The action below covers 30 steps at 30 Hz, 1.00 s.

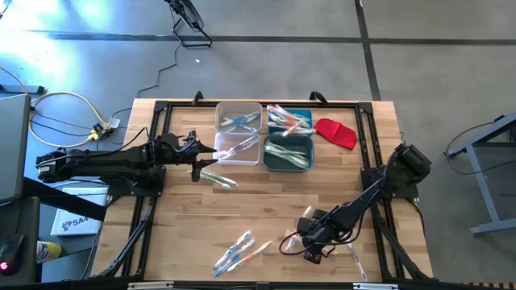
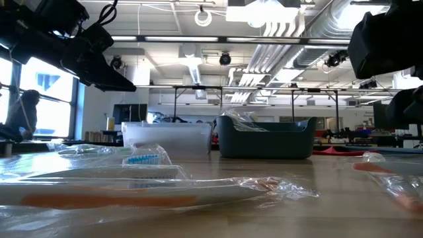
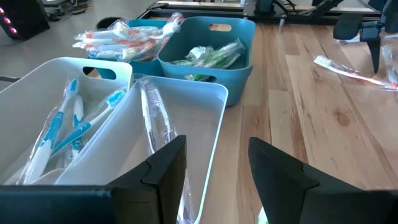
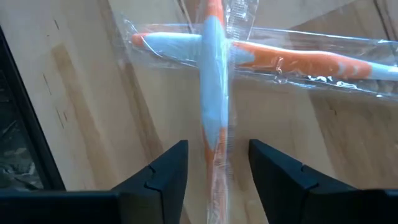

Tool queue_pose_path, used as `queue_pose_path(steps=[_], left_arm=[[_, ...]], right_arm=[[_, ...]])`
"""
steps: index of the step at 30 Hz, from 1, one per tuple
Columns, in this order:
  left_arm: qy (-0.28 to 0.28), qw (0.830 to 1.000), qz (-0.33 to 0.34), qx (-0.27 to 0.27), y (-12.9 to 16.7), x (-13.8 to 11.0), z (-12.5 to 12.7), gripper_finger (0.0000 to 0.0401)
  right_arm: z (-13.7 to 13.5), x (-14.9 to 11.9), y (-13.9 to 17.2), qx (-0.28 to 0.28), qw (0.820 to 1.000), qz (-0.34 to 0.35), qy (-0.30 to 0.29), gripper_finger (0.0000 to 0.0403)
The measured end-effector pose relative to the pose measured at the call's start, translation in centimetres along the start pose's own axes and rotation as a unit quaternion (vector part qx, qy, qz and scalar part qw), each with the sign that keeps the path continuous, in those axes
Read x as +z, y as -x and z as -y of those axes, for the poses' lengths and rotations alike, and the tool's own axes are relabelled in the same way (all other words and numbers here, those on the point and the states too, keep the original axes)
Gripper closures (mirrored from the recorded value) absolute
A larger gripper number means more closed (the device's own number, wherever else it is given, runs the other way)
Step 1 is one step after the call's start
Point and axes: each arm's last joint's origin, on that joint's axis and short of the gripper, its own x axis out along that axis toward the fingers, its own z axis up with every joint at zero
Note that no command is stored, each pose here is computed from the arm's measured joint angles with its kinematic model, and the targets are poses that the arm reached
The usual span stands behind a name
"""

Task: Pick & Place Toothbrushes
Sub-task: Put the orange toothbrush into the blue bin

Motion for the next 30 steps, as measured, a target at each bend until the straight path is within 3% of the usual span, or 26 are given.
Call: queue_pose_path(steps=[7,20,30], left_arm=[[0.000,1.000,-0.001,0.000,0.00,-0.01,0.00,0.0230],[0.001,1.000,-0.001,0.000,0.00,-0.02,0.00,0.0230],[0.001,1.000,-0.001,0.000,0.00,-0.03,0.00,0.0230]], right_arm=[[0.16,-0.08,-0.35,-0.011,1.000,-0.004,0.000,0.0265],[0.37,-0.17,-0.47,-0.020,1.000,-0.005,0.000,0.0359],[0.36,-0.16,-0.52,-0.019,1.000,-0.004,0.000,0.0362]])
